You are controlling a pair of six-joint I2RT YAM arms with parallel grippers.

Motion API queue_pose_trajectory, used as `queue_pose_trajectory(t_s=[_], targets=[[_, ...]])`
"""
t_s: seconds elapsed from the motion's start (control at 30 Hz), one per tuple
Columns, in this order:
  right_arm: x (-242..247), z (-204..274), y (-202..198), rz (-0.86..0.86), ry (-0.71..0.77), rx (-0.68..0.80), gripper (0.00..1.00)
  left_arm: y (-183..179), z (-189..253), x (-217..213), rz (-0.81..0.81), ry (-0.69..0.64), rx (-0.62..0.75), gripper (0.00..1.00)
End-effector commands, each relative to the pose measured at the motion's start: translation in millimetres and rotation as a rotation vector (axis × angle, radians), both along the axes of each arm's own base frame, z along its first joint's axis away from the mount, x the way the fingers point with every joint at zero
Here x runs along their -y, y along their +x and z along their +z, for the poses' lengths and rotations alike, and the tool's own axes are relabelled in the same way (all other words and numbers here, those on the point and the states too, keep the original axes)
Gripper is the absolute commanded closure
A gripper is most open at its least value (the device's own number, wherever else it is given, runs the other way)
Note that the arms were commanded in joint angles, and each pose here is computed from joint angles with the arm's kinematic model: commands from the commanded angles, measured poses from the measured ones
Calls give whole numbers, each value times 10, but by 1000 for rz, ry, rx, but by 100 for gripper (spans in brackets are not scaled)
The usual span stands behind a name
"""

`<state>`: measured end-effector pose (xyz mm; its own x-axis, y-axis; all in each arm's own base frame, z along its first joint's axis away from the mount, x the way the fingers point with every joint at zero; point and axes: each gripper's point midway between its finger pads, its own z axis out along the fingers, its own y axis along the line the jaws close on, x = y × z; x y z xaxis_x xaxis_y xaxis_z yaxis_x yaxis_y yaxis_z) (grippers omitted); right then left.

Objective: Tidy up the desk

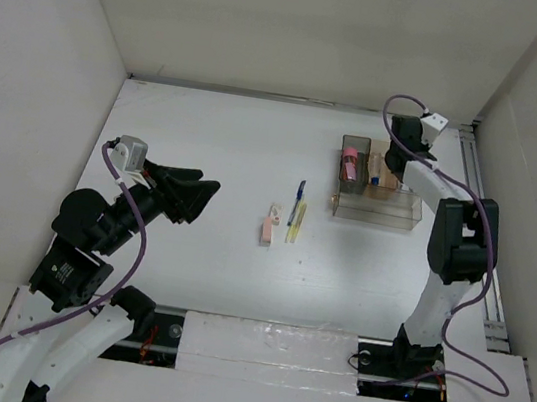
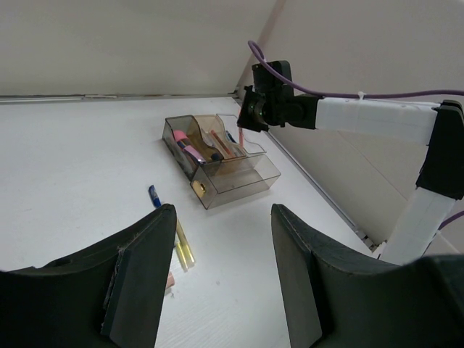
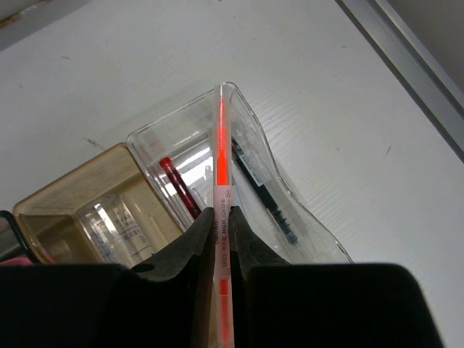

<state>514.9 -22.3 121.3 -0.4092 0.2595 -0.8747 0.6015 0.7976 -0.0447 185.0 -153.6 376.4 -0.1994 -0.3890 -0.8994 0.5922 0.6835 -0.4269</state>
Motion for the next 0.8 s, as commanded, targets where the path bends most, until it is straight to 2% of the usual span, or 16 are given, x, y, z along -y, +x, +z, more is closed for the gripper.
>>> queue_pose_trajectory(t_s=[0.0, 0.07, 0.1, 0.2, 0.37, 0.47, 0.67, 0.73, 0.77], targets=[[-44, 104, 138, 30, 33, 24, 84, 11, 87, 21, -8, -7, 42, 49], [-11, 79, 135, 20, 46, 22, 82, 8, 91, 24, -11, -7, 44, 49], [-11, 71, 128, 18, 47, 19, 77, 11, 87, 26, -11, -6, 42, 49], [75, 56, 123, 3, 63, 11, 69, 15, 77, 31, -13, -5, 40, 49], [83, 77, 144, 2, 87, 11, 65, 13, 87, 25, -10, -6, 42, 49], [71, 91, 120, -2, 102, 11, 64, 16, 80, 25, -9, -5, 42, 49], [-118, 428, 38, 46, 169, 110, 64, 19, 81, 30, -11, -5, 40, 49], [-273, 582, 7, 83, 192, 146, 69, 15, 81, 26, -10, -6, 41, 49], [-294, 569, -22, 91, 204, 143, 75, 15, 81, 26, -10, -6, 41, 49]])
